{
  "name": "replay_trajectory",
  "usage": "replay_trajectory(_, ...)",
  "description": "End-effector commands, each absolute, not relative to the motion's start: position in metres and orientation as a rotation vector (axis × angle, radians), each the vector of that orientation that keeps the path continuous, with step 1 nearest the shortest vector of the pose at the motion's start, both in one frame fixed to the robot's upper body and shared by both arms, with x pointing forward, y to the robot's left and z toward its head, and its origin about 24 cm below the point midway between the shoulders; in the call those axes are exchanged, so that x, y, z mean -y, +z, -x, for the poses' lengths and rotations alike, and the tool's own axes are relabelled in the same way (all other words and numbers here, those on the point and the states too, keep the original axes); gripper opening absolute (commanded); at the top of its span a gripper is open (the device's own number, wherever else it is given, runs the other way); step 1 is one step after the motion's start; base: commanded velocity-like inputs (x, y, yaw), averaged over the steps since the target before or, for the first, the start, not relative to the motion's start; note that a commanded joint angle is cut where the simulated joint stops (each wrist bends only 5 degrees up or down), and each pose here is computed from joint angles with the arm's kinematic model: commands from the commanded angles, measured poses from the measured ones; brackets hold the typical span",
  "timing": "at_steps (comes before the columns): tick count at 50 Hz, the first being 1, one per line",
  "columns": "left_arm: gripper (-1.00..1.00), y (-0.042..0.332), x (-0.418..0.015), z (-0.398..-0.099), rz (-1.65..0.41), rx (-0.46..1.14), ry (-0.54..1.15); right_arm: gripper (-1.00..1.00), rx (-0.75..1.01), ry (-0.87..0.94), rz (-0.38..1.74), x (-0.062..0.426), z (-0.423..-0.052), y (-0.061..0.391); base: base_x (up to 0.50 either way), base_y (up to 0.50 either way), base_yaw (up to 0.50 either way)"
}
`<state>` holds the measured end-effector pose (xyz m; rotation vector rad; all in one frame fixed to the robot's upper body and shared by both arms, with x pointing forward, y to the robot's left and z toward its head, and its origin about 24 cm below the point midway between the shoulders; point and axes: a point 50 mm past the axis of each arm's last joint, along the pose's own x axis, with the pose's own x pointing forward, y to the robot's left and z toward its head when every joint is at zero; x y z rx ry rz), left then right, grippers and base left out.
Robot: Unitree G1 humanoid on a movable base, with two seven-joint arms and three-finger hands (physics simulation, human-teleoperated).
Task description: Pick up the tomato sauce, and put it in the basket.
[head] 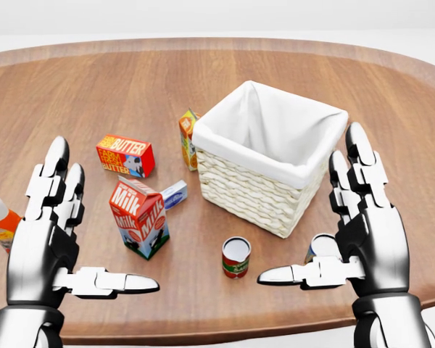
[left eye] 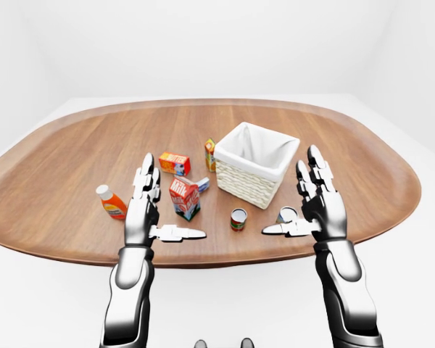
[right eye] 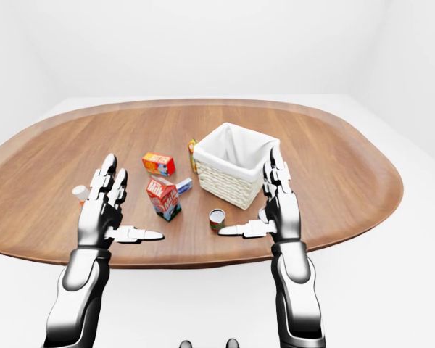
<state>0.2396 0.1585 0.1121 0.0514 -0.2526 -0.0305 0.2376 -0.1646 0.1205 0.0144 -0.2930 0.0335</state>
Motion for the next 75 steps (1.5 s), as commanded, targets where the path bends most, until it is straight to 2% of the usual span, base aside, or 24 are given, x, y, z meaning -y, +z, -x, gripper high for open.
replay_trajectory(1,1.00,0.111,-0.157,-0.240,-0.049,0.246,-0.034,1.00,0.294,0.047,-0.008,0.164,-0.236,0.121,0.00,-0.50,0.00)
replay_trajectory(28,1.00,0.111,-0.157,-0.240,-0.049,0.246,-0.035,1.00,0.287,0.029,-0.018,0.166,-0.238,0.119,0.00,-0.49,0.00)
replay_trajectory(36,1.00,0.111,-0.157,-0.240,-0.049,0.250,-0.036,1.00,0.290,-0.011,-0.019,0.169,-0.243,0.120,0.00,0.00,0.00)
replay_trajectory(45,1.00,0.112,-0.157,-0.240,-0.049,0.250,-0.035,1.00,0.310,0.017,-0.036,0.167,-0.238,0.124,0.39,0.00,0.00)
replay_trajectory(62,1.00,0.112,-0.157,-0.239,-0.050,0.254,-0.038,1.00,0.320,0.051,-0.043,0.164,-0.233,0.126,0.01,0.00,0.00)
replay_trajectory(75,1.00,0.111,-0.156,-0.240,-0.050,0.249,-0.039,1.00,0.281,0.031,-0.019,0.164,-0.237,0.118,0.36,0.00,0.00)
